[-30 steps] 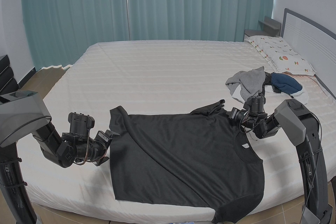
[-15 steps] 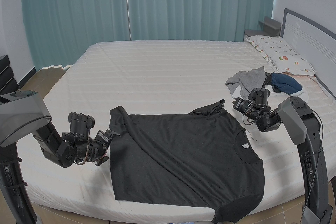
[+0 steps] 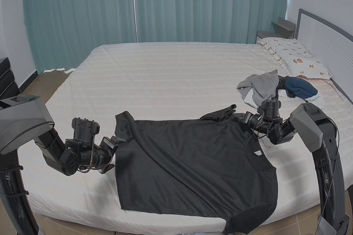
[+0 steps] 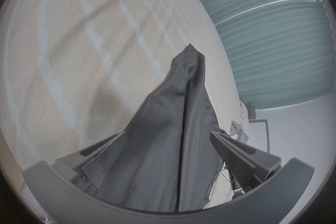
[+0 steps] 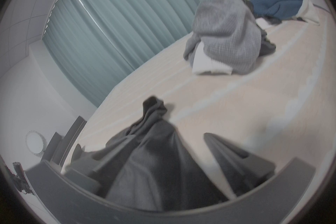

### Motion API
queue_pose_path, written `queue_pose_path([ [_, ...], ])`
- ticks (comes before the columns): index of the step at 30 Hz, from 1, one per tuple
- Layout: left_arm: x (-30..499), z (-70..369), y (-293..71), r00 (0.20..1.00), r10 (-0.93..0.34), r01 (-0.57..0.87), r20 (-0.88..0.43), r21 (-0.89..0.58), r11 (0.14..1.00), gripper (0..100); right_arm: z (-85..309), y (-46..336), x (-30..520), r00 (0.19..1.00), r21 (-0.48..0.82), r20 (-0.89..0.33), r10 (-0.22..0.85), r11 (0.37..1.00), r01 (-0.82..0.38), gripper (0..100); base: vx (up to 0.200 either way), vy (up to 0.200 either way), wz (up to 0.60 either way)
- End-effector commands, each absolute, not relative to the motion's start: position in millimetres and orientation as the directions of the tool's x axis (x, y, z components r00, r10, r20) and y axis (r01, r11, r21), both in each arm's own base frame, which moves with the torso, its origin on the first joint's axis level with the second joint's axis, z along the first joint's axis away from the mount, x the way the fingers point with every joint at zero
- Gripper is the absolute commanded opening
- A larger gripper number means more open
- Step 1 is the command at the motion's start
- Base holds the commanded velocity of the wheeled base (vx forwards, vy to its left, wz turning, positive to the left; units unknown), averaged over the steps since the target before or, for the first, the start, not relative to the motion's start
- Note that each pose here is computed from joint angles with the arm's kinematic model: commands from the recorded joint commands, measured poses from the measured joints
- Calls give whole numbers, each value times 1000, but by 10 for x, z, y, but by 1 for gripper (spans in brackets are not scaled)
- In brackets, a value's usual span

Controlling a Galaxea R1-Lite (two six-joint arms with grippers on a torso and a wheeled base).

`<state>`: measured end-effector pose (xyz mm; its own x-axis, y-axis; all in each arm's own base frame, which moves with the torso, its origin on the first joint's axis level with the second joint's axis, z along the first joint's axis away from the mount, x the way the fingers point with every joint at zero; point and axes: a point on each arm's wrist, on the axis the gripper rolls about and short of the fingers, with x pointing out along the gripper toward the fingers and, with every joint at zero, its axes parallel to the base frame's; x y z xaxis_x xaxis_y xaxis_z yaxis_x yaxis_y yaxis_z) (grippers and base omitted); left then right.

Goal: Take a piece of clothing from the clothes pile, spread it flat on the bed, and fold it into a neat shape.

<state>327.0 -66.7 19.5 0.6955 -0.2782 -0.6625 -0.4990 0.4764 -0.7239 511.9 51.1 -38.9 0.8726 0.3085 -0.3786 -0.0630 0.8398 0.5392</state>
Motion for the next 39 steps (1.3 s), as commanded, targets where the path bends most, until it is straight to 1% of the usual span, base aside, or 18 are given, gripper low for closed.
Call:
queue_pose_path([
  [1,3269,184,-667,693,-278,-501,-665,-722,477,100,-392,538,5079,862,541,-394,319,839,-63,100,0,0,0],
  [7,3269,184,-667,694,-276,-501,-665,-722,478,100,-453,537,5062,845,542,-427,322,839,-45,100,0,0,0],
  [8,3269,184,-667,693,-278,-501,-665,-722,477,100,-457,537,5064,845,542,-427,322,839,-45,0,0,0,0],
  [18,3269,184,-667,694,-276,-502,-665,-722,476,100,-436,502,5112,856,543,-411,314,838,-47,0,0,0,0],
  [24,3268,184,-672,693,-277,-501,-665,-722,477,100,-279,420,5237,890,556,-357,284,830,-42,0,0,0,0],
  [27,3266,183,-671,693,-277,-501,-665,-722,478,100,-195,370,5309,915,550,-318,250,835,-37,0,0,0,0],
  [31,3265,181,-670,693,-274,-503,-666,-720,478,100,-211,338,5465,950,533,-260,175,846,-10,0,0,0,0],
  [34,3266,182,-670,695,-273,-503,-665,-721,478,100,-245,333,5539,963,527,-233,138,850,6,0,0,0,0],
  [39,3266,182,-670,695,-273,-503,-665,-721,478,100,-261,333,5585,970,525,-211,123,851,7,0,0,0,0],
])
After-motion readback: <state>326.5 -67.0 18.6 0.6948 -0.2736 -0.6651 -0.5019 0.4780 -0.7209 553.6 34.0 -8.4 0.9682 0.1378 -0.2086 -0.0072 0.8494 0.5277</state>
